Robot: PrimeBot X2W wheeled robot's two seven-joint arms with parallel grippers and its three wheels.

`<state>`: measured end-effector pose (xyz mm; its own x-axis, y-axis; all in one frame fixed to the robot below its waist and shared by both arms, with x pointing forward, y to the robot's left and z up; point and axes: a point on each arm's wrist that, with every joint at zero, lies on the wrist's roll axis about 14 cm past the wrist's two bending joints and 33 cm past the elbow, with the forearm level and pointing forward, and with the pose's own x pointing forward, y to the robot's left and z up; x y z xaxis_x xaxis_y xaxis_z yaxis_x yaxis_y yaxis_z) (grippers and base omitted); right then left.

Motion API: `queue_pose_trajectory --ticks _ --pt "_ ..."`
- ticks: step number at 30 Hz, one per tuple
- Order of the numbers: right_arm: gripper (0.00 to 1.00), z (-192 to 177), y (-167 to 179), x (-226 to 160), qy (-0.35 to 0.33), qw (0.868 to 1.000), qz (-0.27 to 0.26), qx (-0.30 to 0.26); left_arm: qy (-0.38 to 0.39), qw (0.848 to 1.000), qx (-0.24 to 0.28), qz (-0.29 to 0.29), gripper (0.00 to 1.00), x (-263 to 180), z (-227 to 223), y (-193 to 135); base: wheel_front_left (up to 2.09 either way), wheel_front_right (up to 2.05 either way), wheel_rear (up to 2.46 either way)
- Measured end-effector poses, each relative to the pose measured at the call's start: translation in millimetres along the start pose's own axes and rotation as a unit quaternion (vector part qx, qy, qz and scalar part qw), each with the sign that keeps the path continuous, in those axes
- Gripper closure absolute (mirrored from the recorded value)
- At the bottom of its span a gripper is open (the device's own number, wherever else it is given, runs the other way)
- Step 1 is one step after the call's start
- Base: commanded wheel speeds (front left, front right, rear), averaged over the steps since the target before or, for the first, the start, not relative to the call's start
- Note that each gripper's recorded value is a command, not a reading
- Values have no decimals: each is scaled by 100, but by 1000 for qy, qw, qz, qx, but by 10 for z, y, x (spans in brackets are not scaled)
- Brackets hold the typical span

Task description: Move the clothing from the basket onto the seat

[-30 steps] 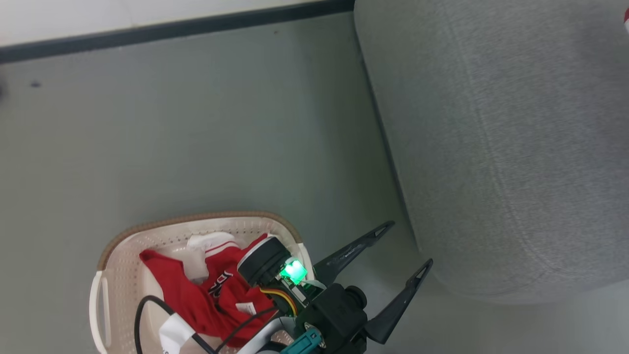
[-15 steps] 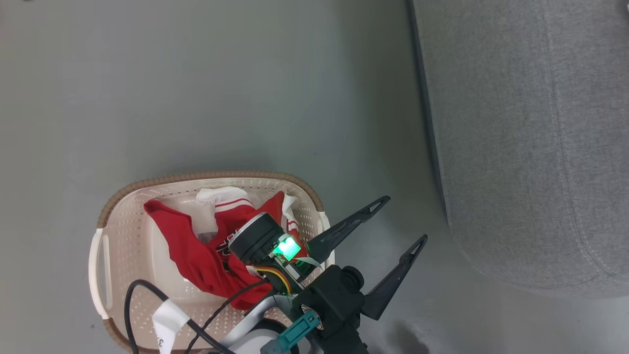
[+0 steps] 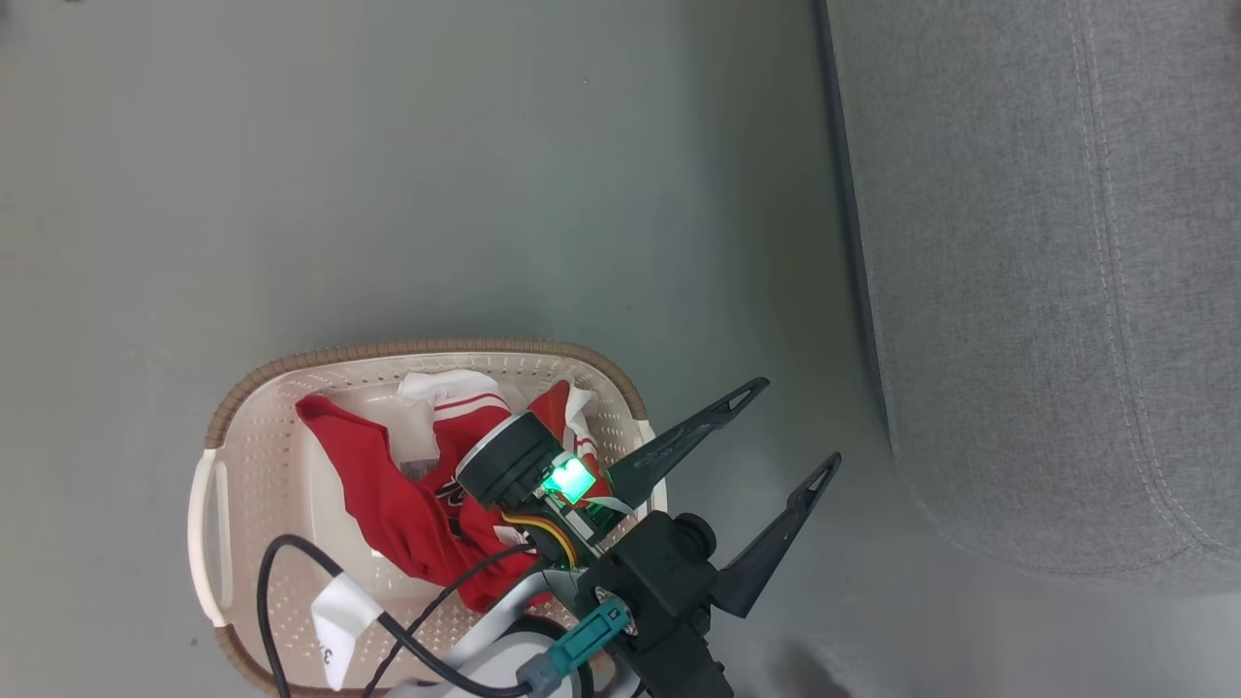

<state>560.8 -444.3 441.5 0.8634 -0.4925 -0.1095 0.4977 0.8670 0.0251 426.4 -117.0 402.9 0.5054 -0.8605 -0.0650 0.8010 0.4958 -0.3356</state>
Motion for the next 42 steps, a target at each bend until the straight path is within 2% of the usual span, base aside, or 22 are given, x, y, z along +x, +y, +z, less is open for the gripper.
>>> queue_pose_trajectory --ticks 8,14,17,28,42 --pt "0 101 64 -106 -1 1000 17 -6 -17 1000 16 12 0 -26 140 8 0 0 0" --pt "0 5 85 -392 19 999 32 -6 -35 999 34 22 0 -84 312 -37 0 0 0" --pt "0 17 121 -516 19 999 41 -5 -40 998 26 31 0 -137 366 -65 0 0 0" --pt "0 203 373 -998 -3 995 98 1 -62 992 35 104 0 -444 577 -61 0 0 0" --pt "0 409 806 -1698 -45 982 185 22 -91 975 38 198 0 -983 809 -16 0 0 0"
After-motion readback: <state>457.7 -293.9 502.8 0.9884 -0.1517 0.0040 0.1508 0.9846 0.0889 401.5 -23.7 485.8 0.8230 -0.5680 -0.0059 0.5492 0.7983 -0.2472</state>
